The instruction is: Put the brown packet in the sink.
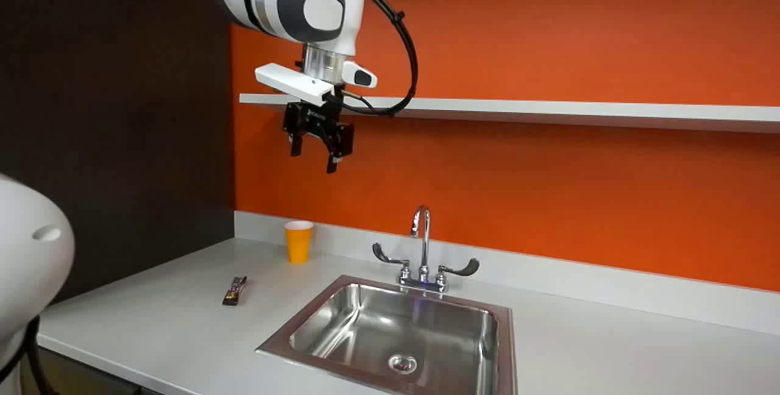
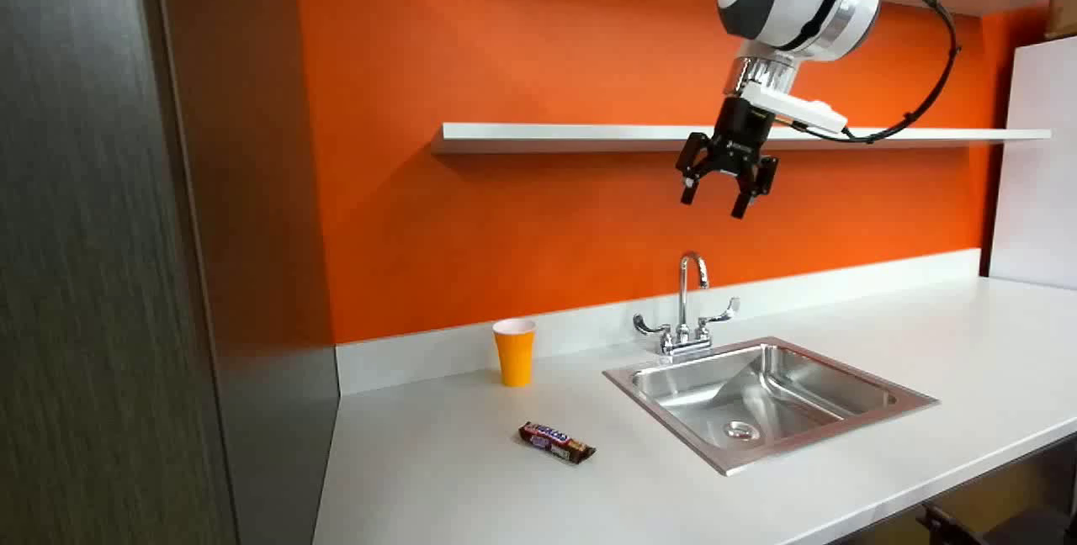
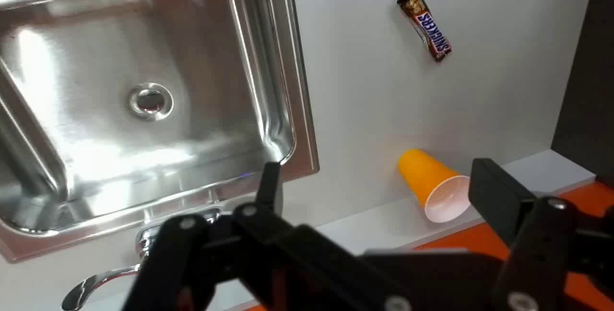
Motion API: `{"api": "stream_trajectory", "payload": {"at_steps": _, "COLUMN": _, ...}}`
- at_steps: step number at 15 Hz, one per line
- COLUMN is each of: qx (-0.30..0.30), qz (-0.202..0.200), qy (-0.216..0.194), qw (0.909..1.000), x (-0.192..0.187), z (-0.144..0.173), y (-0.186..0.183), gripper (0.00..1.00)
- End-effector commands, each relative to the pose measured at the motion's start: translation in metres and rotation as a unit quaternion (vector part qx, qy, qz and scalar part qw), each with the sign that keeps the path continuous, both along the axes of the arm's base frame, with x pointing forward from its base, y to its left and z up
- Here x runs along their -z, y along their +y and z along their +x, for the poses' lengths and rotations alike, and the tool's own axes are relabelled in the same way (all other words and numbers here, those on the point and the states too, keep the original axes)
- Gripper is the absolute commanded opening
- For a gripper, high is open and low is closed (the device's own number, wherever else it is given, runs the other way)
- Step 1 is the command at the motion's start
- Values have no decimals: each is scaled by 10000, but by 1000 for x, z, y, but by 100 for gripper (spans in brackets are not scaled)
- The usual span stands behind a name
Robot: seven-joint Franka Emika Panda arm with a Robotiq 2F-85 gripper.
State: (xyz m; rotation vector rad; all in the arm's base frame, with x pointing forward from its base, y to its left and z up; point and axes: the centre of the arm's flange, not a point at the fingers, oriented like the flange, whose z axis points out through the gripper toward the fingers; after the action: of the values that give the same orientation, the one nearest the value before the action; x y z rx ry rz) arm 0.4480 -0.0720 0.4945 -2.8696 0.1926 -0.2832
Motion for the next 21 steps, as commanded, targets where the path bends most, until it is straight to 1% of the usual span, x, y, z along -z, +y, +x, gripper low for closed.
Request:
{"api": "stream_trajectory", "payload": {"at_steps": 1, "qx": 0, "qz": 0, "qy": 4, "qw": 10000, "x": 0, "z": 0, "y": 0, "gripper": 100}}
{"api": "stream_trajectory", "payload": {"at_steps": 5, "qx": -145, "qz": -277, "qy": -60, "qw": 9995, "x": 0, "z": 6, "y": 13, "gripper": 100}}
{"api": "stream_trajectory", "payload": {"at_steps": 8, "qx": -389, "qz": -547, "qy": -148, "qw": 9976, "x": 5, "z": 14, "y": 38, "gripper": 100}}
{"api": "stream_trajectory", "payload": {"at_steps": 10, "qx": -618, "qz": -694, "qy": -120, "qw": 9956, "x": 14, "z": 19, "y": 61, "gripper": 100}}
{"api": "stream_trajectory", "payload": {"at_steps": 15, "qx": -1251, "qz": -940, "qy": 162, "qw": 9875, "x": 56, "z": 32, "y": 127, "gripper": 100}}
{"api": "stream_trajectory", "payload": {"at_steps": 18, "qx": -1569, "qz": -988, "qy": 309, "qw": 9822, "x": 89, "z": 41, "y": 158, "gripper": 100}}
{"api": "stream_trajectory", "payload": {"at_steps": 21, "qx": -1797, "qz": -1005, "qy": 454, "qw": 9775, "x": 124, "z": 48, "y": 181, "gripper": 100}}
